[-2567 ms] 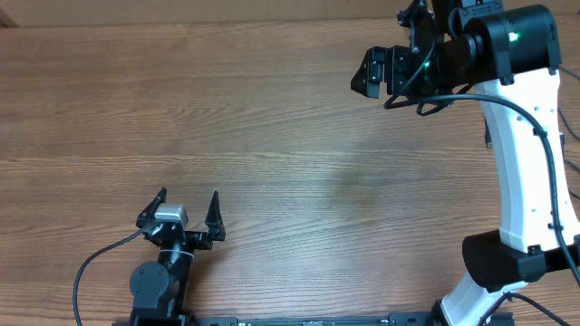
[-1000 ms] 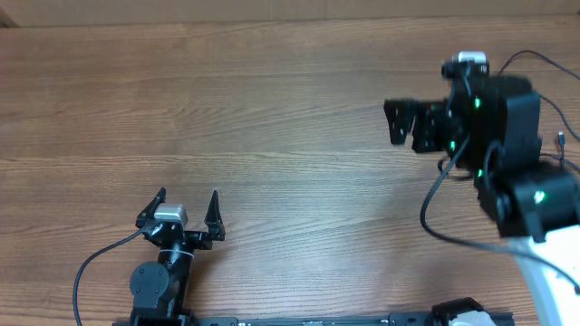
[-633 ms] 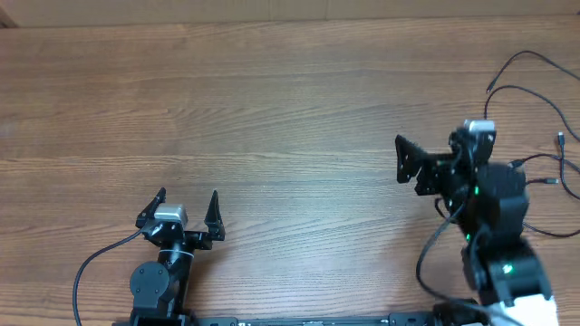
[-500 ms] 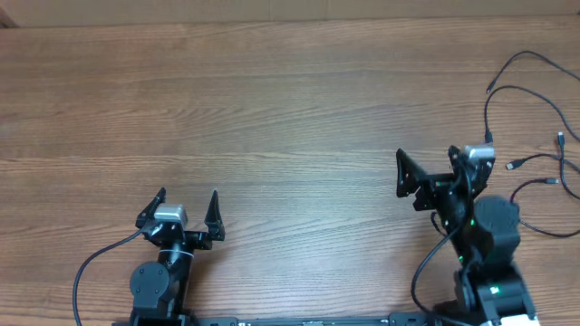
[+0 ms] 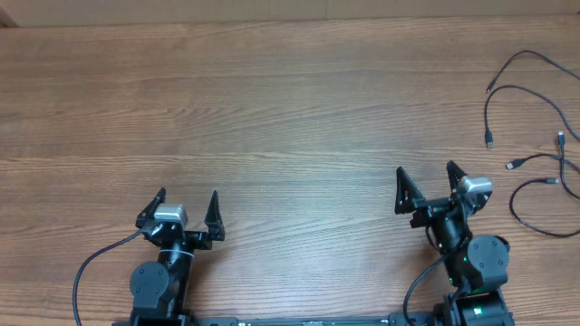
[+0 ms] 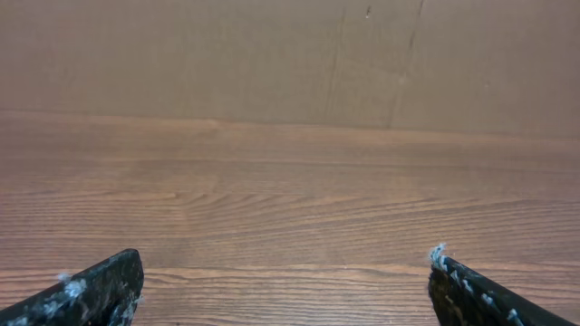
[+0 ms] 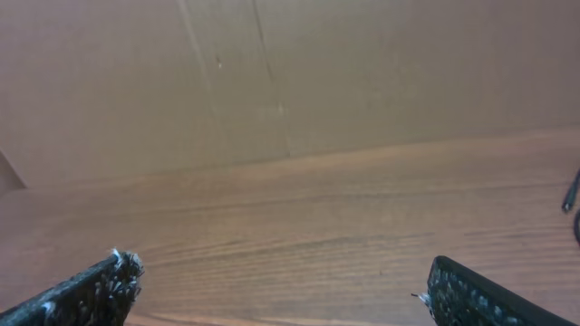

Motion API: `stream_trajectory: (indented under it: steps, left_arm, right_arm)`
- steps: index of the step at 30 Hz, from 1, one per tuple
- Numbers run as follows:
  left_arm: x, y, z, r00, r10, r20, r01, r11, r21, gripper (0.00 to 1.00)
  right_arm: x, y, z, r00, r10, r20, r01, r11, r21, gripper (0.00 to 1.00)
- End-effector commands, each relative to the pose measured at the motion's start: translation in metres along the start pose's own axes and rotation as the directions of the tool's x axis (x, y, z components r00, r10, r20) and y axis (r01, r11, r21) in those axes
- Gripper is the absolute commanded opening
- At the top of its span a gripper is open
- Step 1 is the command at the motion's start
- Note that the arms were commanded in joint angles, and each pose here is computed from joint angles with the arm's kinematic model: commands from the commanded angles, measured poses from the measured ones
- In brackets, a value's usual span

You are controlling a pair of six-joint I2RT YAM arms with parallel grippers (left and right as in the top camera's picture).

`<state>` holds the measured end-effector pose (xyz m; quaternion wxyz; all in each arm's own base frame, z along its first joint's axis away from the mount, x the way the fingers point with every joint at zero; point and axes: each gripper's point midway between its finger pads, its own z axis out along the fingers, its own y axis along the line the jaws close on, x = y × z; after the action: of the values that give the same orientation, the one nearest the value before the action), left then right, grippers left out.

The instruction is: Untangle cables

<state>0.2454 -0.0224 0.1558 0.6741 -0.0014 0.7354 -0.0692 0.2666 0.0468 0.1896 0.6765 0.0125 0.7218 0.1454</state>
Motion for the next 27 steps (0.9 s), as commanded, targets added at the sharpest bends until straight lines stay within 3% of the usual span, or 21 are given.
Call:
stream_trajectory:
  steps: [1, 20, 27]
  left_arm:
    - [0.0, 0.003, 0.0, 1.0, 0.012, 0.006, -0.012, 1.0, -0.012, 1.0]
    - [0.0, 0.003, 0.0, 1.0, 0.012, 0.006, -0.012, 1.0, -0.012, 1.0]
    - [0.0, 0.003, 0.0, 1.0, 0.012, 0.006, -0.012, 1.0, -0.012, 1.0]
  right_arm:
    - [0.009, -0.008, -0.004, 1.0, -0.002, 0.021, 0.002, 1.0, 0.026, 1.0]
    - [0.012, -0.033, -0.026, 0.998, -0.021, 0.054, 0.013, 0.991, 0.133, 1.0]
    - [0.015, -0.03, -0.025, 0.991, -0.128, 0.029, 0.124, 0.986, 0.113, 1.0]
